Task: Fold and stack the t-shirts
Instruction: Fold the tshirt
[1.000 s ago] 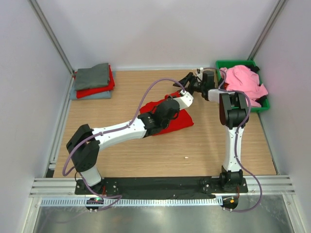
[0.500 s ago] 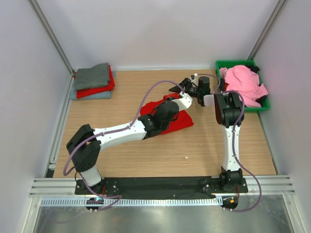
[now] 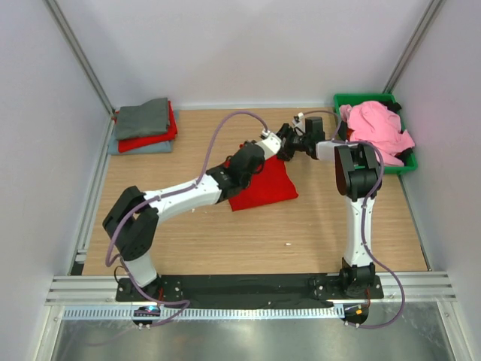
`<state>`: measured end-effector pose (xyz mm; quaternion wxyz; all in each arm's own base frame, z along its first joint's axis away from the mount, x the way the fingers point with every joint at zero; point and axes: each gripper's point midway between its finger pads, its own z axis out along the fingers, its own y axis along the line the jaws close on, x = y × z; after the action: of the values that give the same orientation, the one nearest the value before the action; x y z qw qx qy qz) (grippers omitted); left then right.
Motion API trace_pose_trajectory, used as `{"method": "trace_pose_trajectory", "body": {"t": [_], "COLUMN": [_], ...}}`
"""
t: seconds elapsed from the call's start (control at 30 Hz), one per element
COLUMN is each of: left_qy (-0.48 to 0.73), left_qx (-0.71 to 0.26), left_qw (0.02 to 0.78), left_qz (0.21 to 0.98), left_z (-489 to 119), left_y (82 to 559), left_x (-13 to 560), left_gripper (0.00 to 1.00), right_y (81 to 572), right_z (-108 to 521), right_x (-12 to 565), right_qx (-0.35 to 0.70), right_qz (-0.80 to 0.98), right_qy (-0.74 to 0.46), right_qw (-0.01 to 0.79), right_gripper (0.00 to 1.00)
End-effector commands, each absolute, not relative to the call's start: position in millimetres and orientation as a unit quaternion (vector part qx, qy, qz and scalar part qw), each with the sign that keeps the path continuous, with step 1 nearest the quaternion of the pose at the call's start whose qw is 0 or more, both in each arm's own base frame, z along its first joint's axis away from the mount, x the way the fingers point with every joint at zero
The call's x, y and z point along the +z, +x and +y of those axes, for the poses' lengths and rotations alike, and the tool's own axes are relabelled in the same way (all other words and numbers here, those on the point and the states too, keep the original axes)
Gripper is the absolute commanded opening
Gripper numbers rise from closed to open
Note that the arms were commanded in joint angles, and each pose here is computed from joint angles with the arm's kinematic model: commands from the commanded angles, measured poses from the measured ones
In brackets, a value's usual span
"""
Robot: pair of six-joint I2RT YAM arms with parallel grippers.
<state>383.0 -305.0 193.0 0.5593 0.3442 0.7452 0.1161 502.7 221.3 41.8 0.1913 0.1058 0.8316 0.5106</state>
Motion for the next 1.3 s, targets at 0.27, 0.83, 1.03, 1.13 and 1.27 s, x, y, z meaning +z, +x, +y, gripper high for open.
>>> {"method": "trace_pose_trajectory", "body": {"t": [0.27, 0.83, 1.03, 1.13, 1.27], "left_qy": [0.255, 0.100, 0.103, 0.092, 0.067], "left_qx": [0.041, -0.042, -0.082, -0.048, -0.088], "left_qw": [0.471, 0.495, 0.469, 0.462, 0.412], "left_qz": [0.843, 0.862, 0.873, 0.881, 0.904], "left_z": [-257, -234, -231, -213, -217], "left_y": [486, 450, 387, 388, 407], "left_x": [118, 211, 199, 183, 145], "left_gripper": [0.28, 0.86, 0.85, 0.87, 0.83], "right_y": [497, 483, 483, 488, 495], "right_z": [194, 168, 171, 174, 179], "right_x": [34, 109, 88, 78, 72], "right_qx": [0.436, 0.362, 0.350, 0.345, 0.341], "right_qz": [0.869, 0.887, 0.896, 0.900, 0.903], "right_qy": [0.133, 0.106, 0.102, 0.101, 0.096], "right_qw": [0.195, 0.267, 0.254, 0.245, 0.245], "right_gripper": [0.65, 0.72, 0.71, 0.69, 0.68]}}
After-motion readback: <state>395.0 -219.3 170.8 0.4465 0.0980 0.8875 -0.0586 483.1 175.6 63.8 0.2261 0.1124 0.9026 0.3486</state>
